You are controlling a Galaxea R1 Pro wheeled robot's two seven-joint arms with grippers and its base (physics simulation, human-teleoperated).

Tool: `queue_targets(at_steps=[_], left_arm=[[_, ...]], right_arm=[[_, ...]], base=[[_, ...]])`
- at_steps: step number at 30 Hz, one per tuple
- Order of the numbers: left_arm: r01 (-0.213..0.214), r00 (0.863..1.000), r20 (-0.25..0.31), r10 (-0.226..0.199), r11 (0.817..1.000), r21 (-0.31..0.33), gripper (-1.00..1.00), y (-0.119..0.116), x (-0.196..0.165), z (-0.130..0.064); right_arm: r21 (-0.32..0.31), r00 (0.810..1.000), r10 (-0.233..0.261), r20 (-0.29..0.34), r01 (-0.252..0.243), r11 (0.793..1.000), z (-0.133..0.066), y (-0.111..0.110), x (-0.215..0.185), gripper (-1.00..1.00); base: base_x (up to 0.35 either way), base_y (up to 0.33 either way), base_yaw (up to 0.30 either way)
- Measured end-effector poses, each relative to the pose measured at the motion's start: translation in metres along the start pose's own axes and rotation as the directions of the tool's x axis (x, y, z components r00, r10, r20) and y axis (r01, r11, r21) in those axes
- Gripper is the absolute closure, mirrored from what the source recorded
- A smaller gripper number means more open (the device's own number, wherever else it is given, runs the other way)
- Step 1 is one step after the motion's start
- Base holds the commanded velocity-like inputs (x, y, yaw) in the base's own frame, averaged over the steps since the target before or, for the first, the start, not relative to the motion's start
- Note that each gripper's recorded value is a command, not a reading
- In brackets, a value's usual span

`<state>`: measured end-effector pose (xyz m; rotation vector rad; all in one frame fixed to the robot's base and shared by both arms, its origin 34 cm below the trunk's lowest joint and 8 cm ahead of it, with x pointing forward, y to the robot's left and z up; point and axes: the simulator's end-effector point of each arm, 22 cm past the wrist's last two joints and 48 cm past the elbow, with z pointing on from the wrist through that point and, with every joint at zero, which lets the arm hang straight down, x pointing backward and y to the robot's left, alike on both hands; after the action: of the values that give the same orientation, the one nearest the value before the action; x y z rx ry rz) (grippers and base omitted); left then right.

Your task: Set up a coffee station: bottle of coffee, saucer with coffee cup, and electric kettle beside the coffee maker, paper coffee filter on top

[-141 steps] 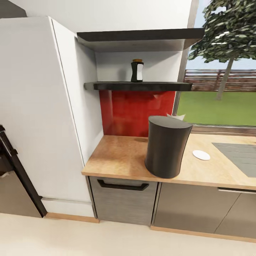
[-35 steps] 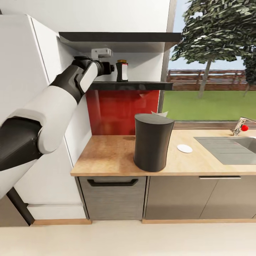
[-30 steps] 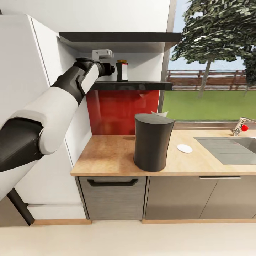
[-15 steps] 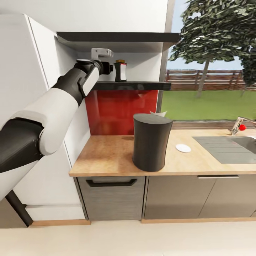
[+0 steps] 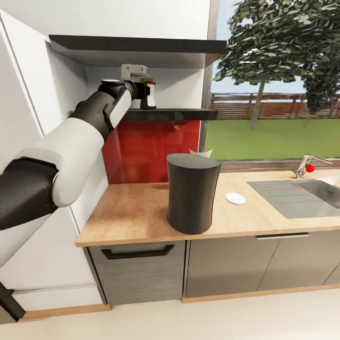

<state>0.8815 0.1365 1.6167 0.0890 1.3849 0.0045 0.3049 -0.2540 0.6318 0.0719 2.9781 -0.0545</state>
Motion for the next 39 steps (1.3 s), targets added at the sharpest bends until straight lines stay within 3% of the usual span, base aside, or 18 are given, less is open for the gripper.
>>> queue_targets(at_steps=[9, 21, 30, 39], left_arm=[[-0.001, 1.0, -0.005, 0.001, 1.0, -0.003, -1.0, 0.003, 0.005, 0.001], [0.001, 1.0, 0.009, -0.001, 1.0, 0.0, -1.0, -0.001, -0.002, -0.001], [-0.016, 1.0, 0.022, 0.016, 1.0, -0.007, -1.0, 0.0, -0.008, -0.002], [-0.017, 0.999, 0.036, 0.017, 1.0, -0.011, -1.0, 0.002, -0.015, -0.004]], right_arm=[[0.002, 1.0, 0.0, 0.001, 0.0, 1.0, 0.0, -0.002, 0.0, -1.0], [0.005, 1.0, -0.002, -0.005, 0.002, 1.0, 0.0, -0.003, 0.002, -1.0], [0.006, 1.0, -0.002, -0.006, 0.002, 1.0, 0.0, -0.005, 0.002, -1.0], [0.004, 1.0, -0.006, -0.007, 0.006, 1.0, 0.0, -0.003, 0.002, -1.0]], base=[[0.017, 0.0, -0.001], [0.24, 0.0, -0.001], [0.03, 0.0, -0.151], [0.298, 0.0, -0.005]])
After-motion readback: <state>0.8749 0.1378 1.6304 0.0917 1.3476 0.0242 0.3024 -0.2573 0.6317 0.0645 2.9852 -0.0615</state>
